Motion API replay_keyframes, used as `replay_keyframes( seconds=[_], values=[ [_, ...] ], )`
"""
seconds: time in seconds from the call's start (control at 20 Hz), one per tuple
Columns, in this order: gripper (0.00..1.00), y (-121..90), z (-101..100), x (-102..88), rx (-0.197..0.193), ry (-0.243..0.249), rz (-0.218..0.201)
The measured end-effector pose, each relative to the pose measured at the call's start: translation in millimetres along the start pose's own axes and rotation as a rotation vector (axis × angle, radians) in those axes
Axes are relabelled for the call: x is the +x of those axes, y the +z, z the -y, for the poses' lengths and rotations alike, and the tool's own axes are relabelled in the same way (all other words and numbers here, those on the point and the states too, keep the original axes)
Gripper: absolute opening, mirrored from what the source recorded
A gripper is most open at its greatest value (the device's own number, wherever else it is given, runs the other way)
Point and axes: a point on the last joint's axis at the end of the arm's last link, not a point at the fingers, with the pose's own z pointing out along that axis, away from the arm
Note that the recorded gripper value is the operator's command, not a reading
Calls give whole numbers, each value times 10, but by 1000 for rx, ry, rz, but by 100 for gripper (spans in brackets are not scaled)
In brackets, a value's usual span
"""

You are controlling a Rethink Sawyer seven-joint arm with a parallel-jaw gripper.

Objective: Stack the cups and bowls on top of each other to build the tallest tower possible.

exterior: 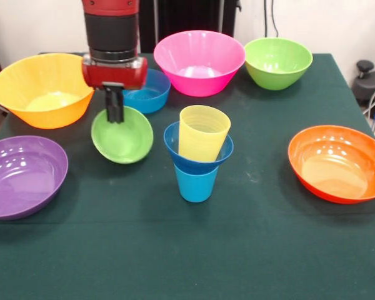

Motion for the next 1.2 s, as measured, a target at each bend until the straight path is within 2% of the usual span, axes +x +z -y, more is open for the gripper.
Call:
replay_keyframes(
  seconds=[0.4,0.55,0.8,1.0,1.2],
  values=[
    [0,-44,378,243,76,29,-44],
    [0,-21,430,339,92,32,-64],
    [0,30,383,443,99,19,-89],
    [0,70,256,451,87,9,-97],
    [0,72,143,401,67,27,-96]
  ],
)
